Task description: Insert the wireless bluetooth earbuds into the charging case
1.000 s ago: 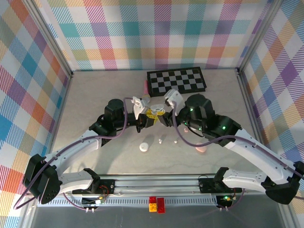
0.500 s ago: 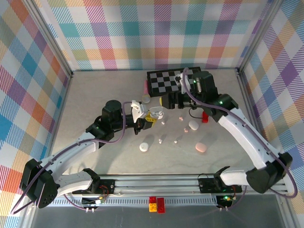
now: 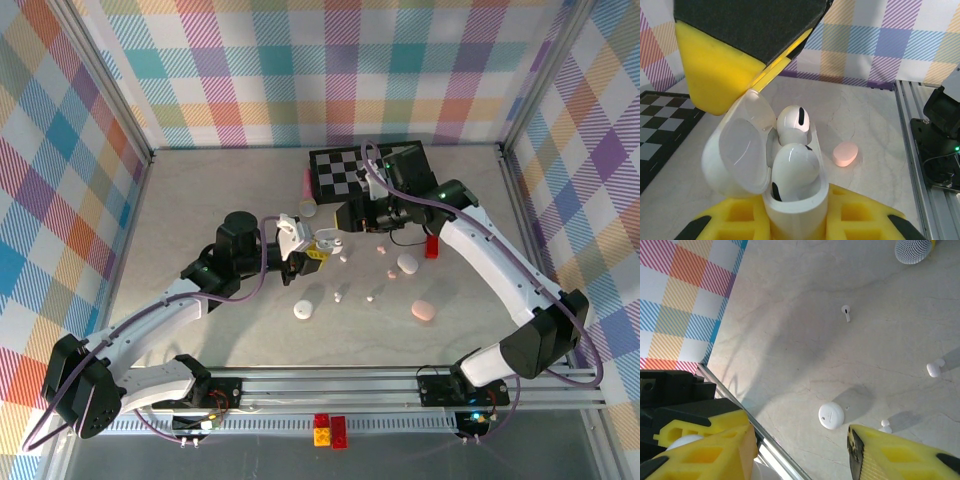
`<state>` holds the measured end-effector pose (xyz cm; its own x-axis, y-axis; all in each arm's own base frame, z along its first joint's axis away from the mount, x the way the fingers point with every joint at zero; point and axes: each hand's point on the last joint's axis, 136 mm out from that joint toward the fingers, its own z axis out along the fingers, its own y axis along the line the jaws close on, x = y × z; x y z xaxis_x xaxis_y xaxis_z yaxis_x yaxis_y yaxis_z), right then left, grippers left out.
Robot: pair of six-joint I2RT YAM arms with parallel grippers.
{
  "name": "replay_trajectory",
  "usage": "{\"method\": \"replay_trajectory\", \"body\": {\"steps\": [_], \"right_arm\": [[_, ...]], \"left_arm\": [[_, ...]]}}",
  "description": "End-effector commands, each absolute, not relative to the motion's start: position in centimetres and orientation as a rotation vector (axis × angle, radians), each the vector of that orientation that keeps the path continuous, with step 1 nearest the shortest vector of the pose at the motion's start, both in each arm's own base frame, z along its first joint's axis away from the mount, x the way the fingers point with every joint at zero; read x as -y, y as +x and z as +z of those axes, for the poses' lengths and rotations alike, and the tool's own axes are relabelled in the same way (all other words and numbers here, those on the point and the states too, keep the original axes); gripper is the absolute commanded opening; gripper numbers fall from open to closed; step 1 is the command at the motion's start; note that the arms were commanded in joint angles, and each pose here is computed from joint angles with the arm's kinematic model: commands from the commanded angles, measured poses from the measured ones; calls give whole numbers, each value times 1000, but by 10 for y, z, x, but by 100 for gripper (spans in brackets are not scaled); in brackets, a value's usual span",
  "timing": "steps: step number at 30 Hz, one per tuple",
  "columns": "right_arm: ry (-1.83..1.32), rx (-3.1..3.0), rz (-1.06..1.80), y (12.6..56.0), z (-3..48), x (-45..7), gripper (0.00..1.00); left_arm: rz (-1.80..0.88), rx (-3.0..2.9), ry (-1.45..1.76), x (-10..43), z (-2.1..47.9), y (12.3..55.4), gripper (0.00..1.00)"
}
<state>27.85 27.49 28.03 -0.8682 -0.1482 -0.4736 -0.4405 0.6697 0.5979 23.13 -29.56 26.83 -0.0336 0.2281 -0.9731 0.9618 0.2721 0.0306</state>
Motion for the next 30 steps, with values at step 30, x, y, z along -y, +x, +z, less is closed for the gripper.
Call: {"method": "replay_trajectory", "body": {"steps": [30], "right_arm": [[-1083, -1708, 1260, 201, 322, -284, 74]], "left_arm": [[-1297, -1528, 1084, 291, 292, 201, 1]]}}
